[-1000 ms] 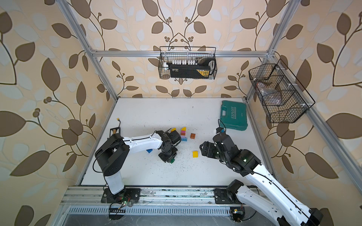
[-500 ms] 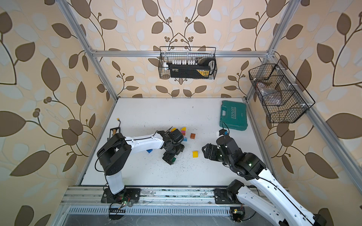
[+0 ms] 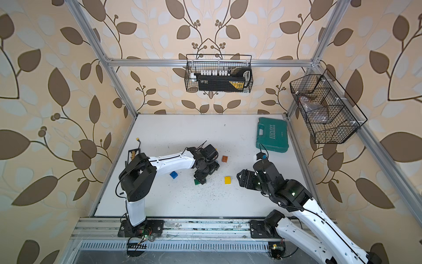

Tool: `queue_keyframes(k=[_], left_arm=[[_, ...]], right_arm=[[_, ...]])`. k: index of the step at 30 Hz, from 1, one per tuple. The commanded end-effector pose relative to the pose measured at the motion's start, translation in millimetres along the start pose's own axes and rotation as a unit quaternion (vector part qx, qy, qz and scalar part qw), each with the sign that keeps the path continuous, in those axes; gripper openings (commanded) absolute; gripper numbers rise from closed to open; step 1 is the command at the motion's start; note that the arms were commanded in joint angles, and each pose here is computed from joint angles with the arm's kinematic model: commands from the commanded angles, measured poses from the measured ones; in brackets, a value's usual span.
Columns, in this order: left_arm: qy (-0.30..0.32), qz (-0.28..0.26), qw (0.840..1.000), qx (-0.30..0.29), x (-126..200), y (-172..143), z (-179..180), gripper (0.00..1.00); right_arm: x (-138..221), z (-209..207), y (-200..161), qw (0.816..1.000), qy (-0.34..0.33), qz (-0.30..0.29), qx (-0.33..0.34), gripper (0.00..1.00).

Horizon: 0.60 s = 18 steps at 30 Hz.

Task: Assemble the number 1 with lego
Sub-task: Move the lego brick at the center of the board.

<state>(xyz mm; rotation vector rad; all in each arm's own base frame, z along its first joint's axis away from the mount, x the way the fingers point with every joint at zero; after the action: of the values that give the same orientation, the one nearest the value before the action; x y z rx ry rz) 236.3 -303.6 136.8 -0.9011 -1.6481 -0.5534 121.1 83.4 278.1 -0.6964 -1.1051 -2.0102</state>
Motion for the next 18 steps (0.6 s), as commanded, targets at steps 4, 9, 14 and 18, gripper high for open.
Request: queue_keyframes(k=[4, 9, 14, 18], left_arm=[[0.021, -0.055, 0.997, -0.046, 46, -12, 15, 0.93], [0.036, -0.116, 0.989, -0.081, 87, -19, 45, 0.97], [0.038, -0.21, 0.97, -0.116, 130, -6, 94, 0.99], [0.045, -0.262, 0.957, -0.119, 141, 4, 137, 0.99]], right_arm=[[-6, -8, -1, 0.999, -0.038, -0.005, 0.002, 0.94], [-32, -5, -3, 0.997, -0.064, 0.028, 0.013, 0.95], [-68, 5, -8, 0.993, -0.072, 0.097, -0.002, 0.92], [-93, 12, -11, 0.99, -0.064, 0.121, -0.018, 0.87]])
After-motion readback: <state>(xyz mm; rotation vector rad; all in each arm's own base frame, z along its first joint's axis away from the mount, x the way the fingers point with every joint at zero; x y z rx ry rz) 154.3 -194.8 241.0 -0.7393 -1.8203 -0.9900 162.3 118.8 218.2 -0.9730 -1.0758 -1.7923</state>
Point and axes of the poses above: each gripper's point midway between its finger pads, its own x axis back along the fingers, its own z axis along the line the jaws close on, y = z × x, the point moved 10 cm from there along x, back along the fingers, and after that the axes turned 5 degrees about -x, right-handed, at the moved point
